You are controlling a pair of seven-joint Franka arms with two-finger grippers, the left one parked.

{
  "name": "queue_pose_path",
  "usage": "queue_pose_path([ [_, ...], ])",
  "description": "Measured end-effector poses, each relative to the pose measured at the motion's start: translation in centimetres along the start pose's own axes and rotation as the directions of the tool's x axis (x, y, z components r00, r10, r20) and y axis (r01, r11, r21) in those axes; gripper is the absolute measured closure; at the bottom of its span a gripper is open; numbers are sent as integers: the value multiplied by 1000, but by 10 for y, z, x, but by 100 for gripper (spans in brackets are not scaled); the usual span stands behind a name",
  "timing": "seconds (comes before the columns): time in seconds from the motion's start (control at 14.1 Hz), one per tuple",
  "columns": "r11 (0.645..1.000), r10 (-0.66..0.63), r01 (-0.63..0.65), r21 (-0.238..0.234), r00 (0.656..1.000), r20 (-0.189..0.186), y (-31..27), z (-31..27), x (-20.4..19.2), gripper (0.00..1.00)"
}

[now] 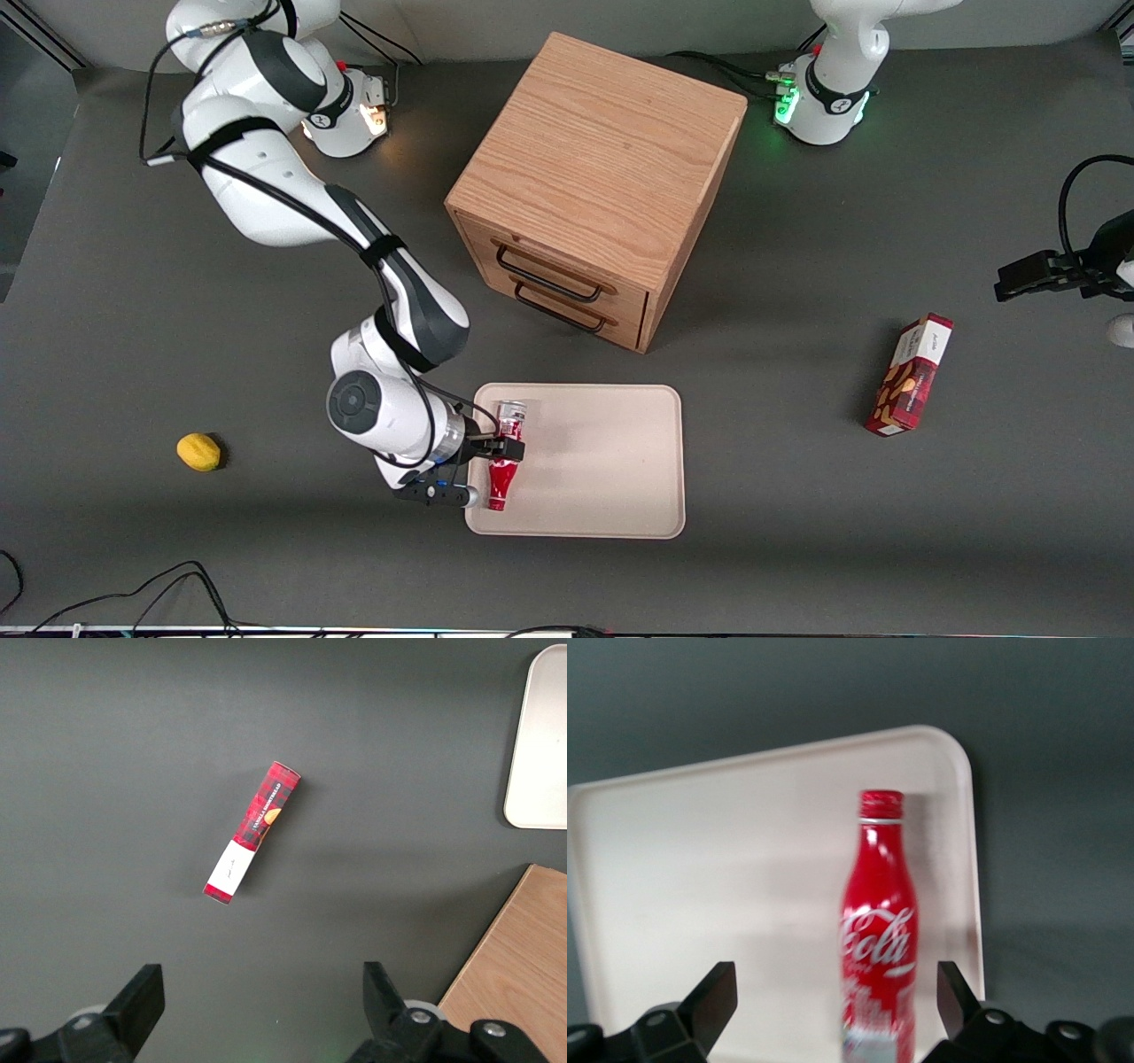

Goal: Place coke bottle on tray
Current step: 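Open the right gripper, release the bottle, and raise the arm away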

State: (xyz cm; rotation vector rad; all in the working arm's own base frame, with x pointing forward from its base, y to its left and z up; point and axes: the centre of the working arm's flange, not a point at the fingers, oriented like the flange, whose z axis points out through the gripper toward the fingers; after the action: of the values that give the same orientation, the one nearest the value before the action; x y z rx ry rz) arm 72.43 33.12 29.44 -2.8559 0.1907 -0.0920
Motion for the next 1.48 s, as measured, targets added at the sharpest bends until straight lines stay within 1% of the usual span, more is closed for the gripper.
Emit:
queue_pose_path([
  [0.14,999,-23,23,-27,1000,-4,-16,-74,-4,0],
  [0.21,998,-33,33,-54,999,5,-21,-116,-12,0],
  [0.35,990,-34,40,-136,999,43,-20,-203,-35,0],
  [0.42,984,-17,25,-176,999,50,-9,-250,-45,0],
  [0.49,977,12,-1,-212,999,48,7,-293,-54,0],
  [0.64,951,106,-89,-296,993,43,56,-366,-68,0],
  [0.71,936,146,-124,-331,988,43,81,-393,-74,0],
  [0.85,916,173,-138,-377,983,61,120,-431,-87,0],
  [0.92,909,185,-148,-389,981,62,135,-444,-93,0],
  [0.99,908,201,-163,-387,978,62,148,-452,-100,0],
  [1.06,911,218,-183,-369,974,56,160,-458,-108,0],
  [1.2,920,235,-219,-324,972,12,182,-463,-129,0],
  [1.34,927,229,-226,-301,973,-24,195,-453,-158,0],
  [1.48,930,217,-218,-297,975,-34,201,-440,-186,0],
])
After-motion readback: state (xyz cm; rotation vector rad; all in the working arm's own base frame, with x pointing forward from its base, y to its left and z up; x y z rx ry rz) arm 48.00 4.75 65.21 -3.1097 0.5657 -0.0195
